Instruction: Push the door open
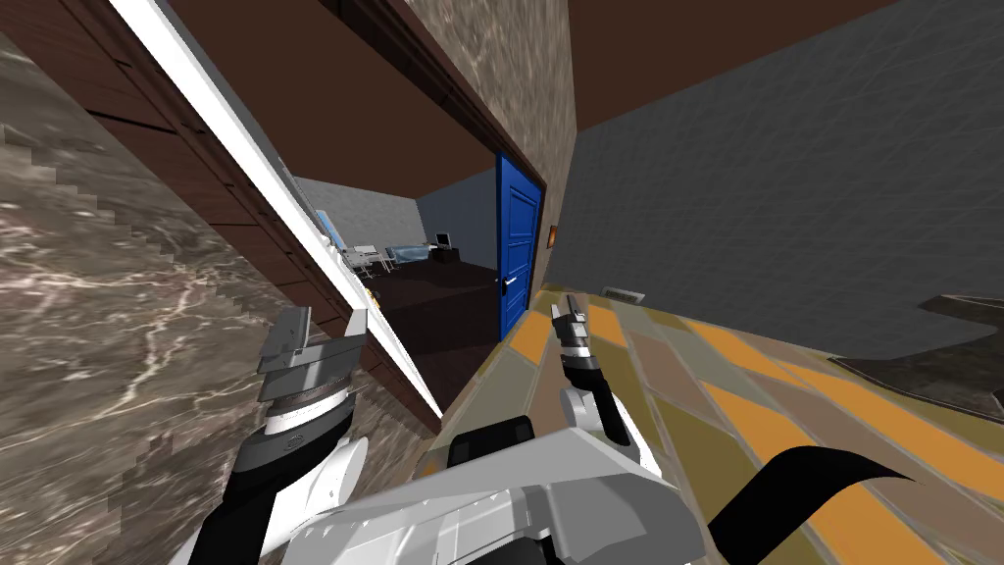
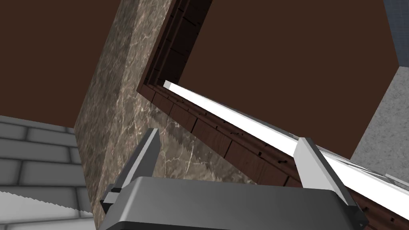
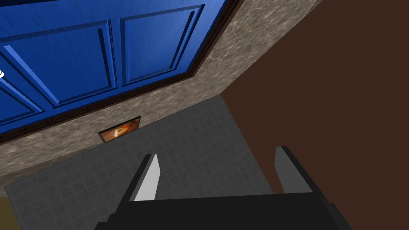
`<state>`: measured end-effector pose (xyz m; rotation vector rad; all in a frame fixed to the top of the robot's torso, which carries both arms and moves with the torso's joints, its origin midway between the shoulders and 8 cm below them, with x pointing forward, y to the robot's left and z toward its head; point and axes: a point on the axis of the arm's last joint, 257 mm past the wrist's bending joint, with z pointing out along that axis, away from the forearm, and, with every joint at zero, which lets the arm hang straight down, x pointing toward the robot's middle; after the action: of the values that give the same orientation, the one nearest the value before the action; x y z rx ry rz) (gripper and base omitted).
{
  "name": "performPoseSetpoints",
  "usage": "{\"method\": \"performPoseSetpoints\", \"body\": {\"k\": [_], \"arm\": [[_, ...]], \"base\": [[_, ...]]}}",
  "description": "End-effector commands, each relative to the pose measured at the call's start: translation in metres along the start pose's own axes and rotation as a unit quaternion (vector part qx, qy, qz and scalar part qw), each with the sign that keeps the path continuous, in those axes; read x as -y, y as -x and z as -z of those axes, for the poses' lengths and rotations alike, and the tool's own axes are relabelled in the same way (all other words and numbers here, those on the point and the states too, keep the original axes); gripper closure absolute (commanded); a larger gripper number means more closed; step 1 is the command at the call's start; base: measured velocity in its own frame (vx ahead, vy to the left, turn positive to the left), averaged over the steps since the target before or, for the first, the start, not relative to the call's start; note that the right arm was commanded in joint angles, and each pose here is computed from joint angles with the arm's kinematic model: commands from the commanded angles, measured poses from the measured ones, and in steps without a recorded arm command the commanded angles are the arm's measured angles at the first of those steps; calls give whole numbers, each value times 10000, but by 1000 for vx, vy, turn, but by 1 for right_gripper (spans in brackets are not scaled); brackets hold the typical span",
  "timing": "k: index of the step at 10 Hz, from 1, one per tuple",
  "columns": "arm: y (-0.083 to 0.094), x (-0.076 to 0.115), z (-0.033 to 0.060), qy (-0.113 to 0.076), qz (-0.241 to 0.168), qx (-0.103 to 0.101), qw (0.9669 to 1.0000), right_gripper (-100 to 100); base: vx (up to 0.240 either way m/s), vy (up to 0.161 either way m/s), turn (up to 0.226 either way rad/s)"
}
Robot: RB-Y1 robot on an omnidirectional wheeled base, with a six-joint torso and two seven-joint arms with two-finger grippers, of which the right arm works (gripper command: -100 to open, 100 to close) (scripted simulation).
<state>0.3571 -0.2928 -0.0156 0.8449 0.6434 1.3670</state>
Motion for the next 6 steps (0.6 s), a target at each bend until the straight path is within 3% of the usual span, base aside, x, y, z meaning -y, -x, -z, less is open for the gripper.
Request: {"method": "performPoseSetpoints", "body": {"k": [1,6], "arm": [[-15,93,-9,-59,-19,-37,10000,-100],[-65,423,-38,-271,-83,-153,9995,-100]], "base": [[27,-73,74],[49,-148,108]]}}
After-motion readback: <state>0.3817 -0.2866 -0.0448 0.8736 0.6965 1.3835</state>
